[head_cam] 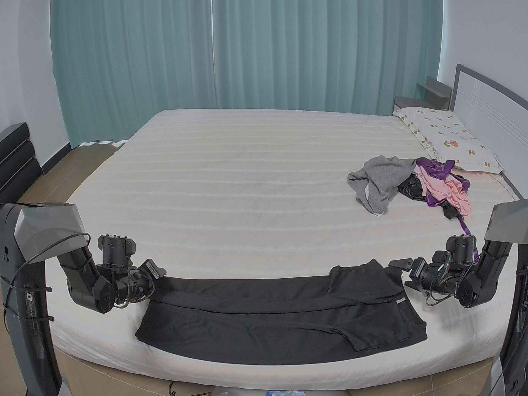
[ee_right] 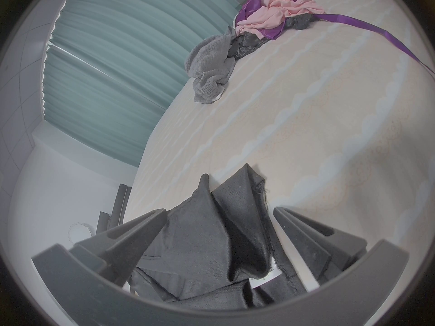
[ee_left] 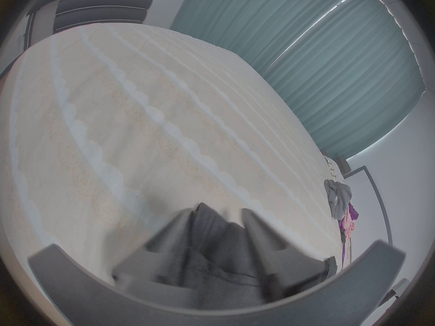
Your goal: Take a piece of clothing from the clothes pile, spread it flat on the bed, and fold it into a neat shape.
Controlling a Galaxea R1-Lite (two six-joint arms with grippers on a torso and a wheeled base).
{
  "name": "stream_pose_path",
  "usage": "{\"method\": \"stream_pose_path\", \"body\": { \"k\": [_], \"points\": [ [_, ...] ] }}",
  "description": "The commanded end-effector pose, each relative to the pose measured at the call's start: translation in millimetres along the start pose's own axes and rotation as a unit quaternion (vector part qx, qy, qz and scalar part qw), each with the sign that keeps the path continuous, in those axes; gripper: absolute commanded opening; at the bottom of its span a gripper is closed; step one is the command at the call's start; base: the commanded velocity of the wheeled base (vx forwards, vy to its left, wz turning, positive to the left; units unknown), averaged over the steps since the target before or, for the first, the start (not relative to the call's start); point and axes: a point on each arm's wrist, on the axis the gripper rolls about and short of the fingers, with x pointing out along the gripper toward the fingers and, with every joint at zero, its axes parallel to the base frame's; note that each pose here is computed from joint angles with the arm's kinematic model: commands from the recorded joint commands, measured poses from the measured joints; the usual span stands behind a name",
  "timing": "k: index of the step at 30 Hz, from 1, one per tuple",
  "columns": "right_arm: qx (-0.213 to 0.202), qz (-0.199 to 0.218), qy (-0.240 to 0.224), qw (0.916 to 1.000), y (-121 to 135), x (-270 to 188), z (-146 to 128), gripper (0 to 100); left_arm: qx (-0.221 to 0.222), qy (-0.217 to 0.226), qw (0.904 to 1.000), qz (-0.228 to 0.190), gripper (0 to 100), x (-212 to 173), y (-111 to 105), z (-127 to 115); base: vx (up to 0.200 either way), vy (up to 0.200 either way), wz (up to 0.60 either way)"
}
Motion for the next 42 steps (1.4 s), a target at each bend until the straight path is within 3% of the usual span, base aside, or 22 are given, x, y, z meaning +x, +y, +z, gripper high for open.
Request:
{"method": "stream_pose_path", "body": {
  "k": [1,5,11,25,26,35,42],
  "points": [
    [0.0,-0.002,0.004,1.0,-1.7,2.3,-2.7,100,-0.005,-0.003,0.9999,0.013,0,2.1,4.7,-0.8,0.0,0.0,0.0],
    [0.003,-0.01,0.001,0.9999,-2.7,1.4,-4.1,100,-0.038,-0.029,0.9976,0.05,0,-1.1,11.9,-1.6,0.0,0.0,0.0],
    [0.003,-0.014,-0.002,0.9999,-3.5,2.5,-4.0,100,-0.087,-0.066,0.9938,0.025,0,-2.2,10.3,8.7,0.0,0.0,0.0],
    [-0.004,-0.016,-0.012,0.9998,-3.7,16.3,-0.2,100,-0.085,-0.067,0.9939,0.02,0,-2.7,10.7,5.8,0.0,0.0,0.0],
    [-0.006,-0.015,-0.012,0.9998,-2.5,17.9,-0.2,0,-0.085,-0.067,0.9939,0.02,0,-2.7,10.7,5.8,0.0,0.0,0.0],
    [-0.01,-0.028,-0.026,0.9992,-2.2,24.2,0.0,0,-0.084,-0.064,0.9941,0.023,0,-3.1,11.9,3.7,0.0,0.0,0.0],
    [0.017,-0.025,-0.045,0.9985,-3.0,24.1,10.2,0,-0.083,-0.062,0.9944,0.022,0,-3.4,12.3,3.1,0.0,0.0,0.0]
  ]
}}
